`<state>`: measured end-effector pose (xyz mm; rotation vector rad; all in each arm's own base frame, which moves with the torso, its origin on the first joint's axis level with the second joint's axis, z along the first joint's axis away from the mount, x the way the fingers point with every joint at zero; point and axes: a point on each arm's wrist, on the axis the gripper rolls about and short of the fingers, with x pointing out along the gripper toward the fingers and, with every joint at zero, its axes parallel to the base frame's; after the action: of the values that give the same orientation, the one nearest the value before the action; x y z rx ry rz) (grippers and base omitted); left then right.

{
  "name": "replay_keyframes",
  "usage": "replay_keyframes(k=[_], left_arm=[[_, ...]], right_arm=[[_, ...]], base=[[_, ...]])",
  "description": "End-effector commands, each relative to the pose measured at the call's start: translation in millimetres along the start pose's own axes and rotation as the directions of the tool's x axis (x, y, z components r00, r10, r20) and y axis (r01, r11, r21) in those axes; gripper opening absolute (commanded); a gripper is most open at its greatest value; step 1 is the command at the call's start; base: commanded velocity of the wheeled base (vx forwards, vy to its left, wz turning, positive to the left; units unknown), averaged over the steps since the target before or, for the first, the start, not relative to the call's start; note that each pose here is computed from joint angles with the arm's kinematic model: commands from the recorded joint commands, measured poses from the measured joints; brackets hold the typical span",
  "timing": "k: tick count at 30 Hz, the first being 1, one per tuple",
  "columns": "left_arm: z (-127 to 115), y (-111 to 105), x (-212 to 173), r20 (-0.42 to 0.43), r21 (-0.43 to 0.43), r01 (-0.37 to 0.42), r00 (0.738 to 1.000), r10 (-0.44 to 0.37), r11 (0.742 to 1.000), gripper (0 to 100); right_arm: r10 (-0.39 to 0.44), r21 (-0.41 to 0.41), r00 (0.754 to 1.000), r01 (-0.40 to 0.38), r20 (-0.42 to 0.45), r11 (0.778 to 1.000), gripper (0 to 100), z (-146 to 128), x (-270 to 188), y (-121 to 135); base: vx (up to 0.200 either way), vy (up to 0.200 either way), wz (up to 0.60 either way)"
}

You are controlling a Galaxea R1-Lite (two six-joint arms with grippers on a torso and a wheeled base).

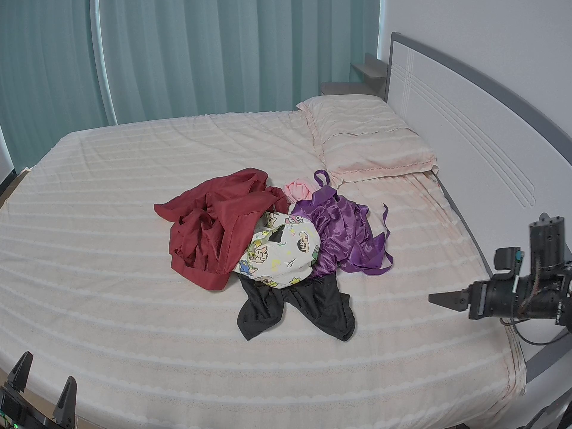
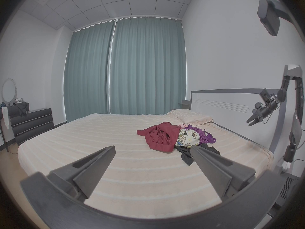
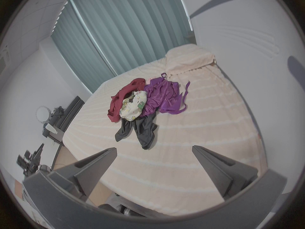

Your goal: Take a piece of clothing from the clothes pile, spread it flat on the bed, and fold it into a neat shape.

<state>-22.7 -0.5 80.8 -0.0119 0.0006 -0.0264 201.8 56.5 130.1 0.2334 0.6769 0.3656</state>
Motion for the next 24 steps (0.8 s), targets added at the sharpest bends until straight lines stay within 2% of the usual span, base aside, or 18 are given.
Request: replay_keyframes(k=[1, 10, 14, 18, 24], left_arm=[[-4.8, 0.1, 0.0, -0.001, 0.0, 0.0, 1.0, 0.0, 1.0, 100], [-4.8, 0.1, 0.0, -0.001, 0.0, 0.0, 1.0, 0.0, 1.0, 100], [-4.8, 0.1, 0.0, -0.001, 0.0, 0.0, 1.0, 0.0, 1.0, 100], [-4.8, 0.1, -0.1, 0.0, 0.0, 0.0, 1.0, 0.0, 1.0, 100], [-4.8, 0.1, 0.0, -0.001, -0.002, 0.0, 1.0, 0.0, 1.0, 100]], right_arm=[[-0.005, 0.051, 0.993, 0.011, -0.115, 0.999, 100, -2.7, 80.8, 9.6], [-0.062, 0.124, 0.992, 0.075, -0.113, 0.989, 100, -31.1, 155.8, 18.8], [-0.069, 0.119, 0.992, 0.082, -0.11, 0.989, 100, -39.3, 178.7, 22.6], [-0.129, 0.107, 0.987, 0.139, -0.1, 0.984, 100, -46.0, 207.9, 23.1], [-0.121, 0.104, 0.99, 0.128, -0.075, 0.986, 100, -42.4, 226.3, 27.7]], base=[[0.0, 0.0, 0.0], [0.0, 0.0, 0.0], [0.0, 0.0, 0.0], [0.0, 0.0, 0.0], [0.0, 0.0, 0.0]])
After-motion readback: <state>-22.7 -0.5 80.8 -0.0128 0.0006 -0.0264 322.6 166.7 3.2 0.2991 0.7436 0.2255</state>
